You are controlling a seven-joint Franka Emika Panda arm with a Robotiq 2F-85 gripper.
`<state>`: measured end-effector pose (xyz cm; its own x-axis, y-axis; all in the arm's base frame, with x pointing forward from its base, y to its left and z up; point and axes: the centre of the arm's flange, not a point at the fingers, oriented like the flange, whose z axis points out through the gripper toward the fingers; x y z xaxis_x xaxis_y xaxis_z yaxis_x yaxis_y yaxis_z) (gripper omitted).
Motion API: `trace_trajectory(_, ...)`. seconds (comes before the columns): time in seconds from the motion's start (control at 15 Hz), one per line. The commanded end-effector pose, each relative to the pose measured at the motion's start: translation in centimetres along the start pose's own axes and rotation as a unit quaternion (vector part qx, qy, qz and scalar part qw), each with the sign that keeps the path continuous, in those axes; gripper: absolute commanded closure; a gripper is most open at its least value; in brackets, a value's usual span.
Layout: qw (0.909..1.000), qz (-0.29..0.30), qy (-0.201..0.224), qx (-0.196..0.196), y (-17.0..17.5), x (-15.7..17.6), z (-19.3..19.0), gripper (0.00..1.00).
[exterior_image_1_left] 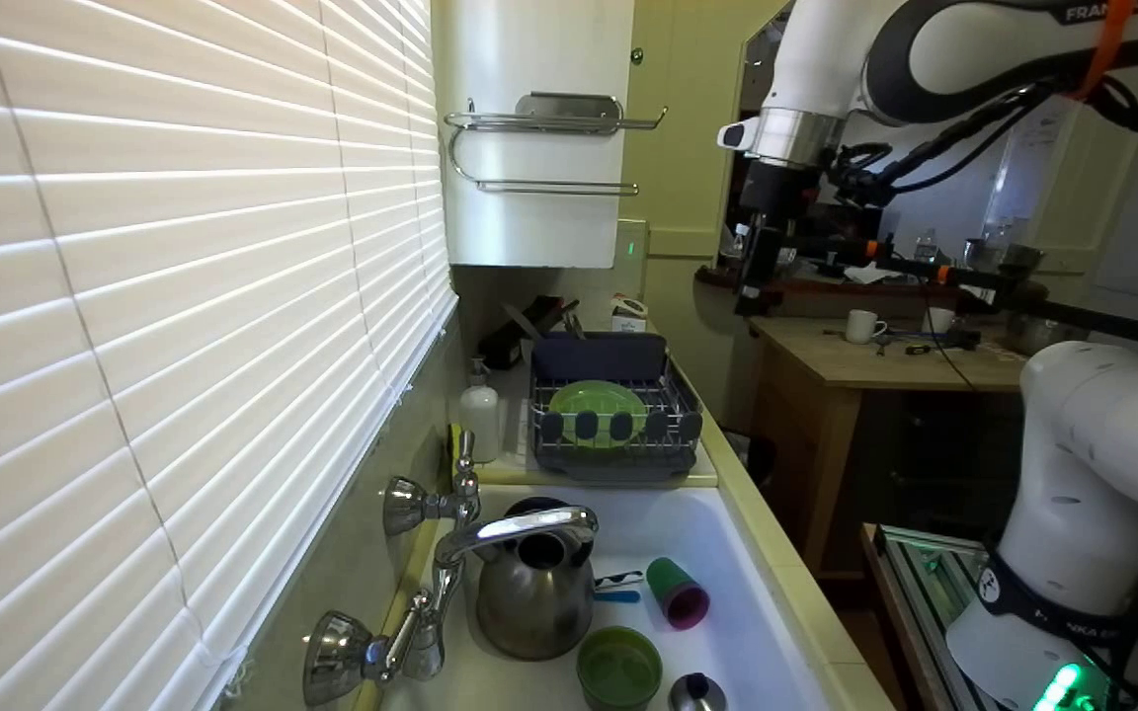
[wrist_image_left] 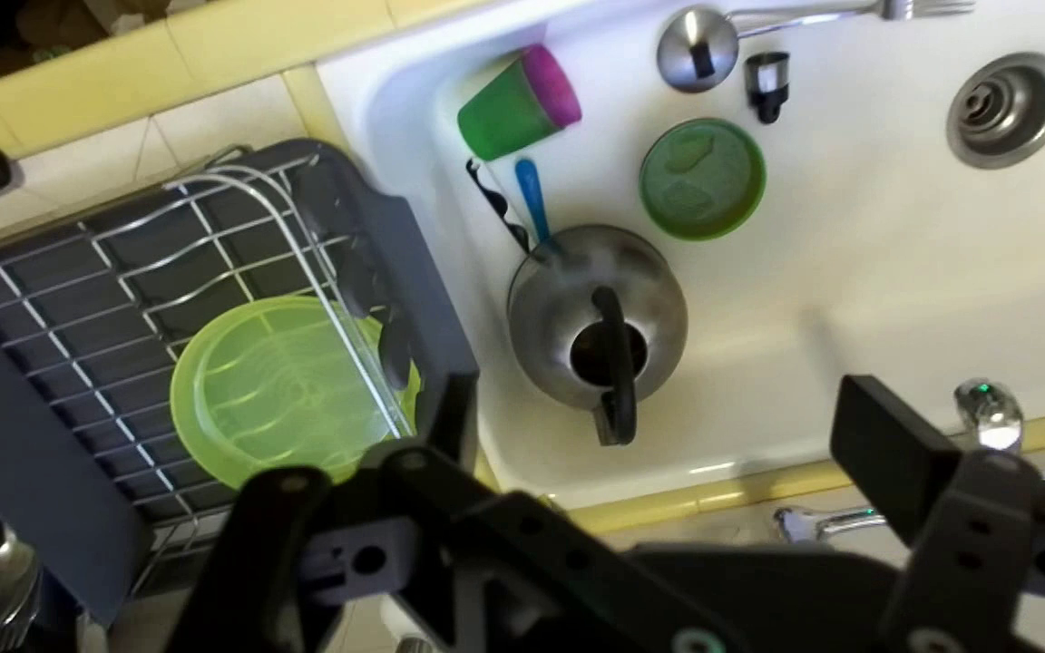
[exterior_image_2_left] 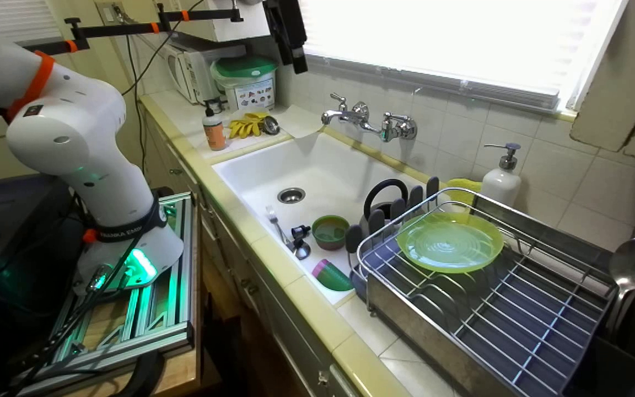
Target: Push both faucet handles forwards.
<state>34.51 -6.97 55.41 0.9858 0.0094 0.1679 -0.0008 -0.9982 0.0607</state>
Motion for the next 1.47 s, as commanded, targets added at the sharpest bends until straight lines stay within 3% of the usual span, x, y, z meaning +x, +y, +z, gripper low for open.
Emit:
trace_trajectory(0.0,0.9992,-0.028,0.019,-0.02,2.0,4.6,0.7,0.0)
trace_trajectory(0.33,0.9943,-0.088,0.047,-0.037,1.1,9.8,2.7,0.0)
trace_trajectory(0.87,0.9843,-0.154,0.086,-0.006,-2.5,17.1,7.7,0.0)
trace_trajectory(0.93,0.9856,-0.148,0.081,0.013,-3.0,17.7,8.2,0.0)
trace_trajectory(1.0,0.9863,-0.143,0.081,-0.009,-2.7,15.5,7.3,0.0)
trace_trajectory(1.4,0.9864,-0.145,0.079,0.004,-3.4,17.1,8.2,0.0)
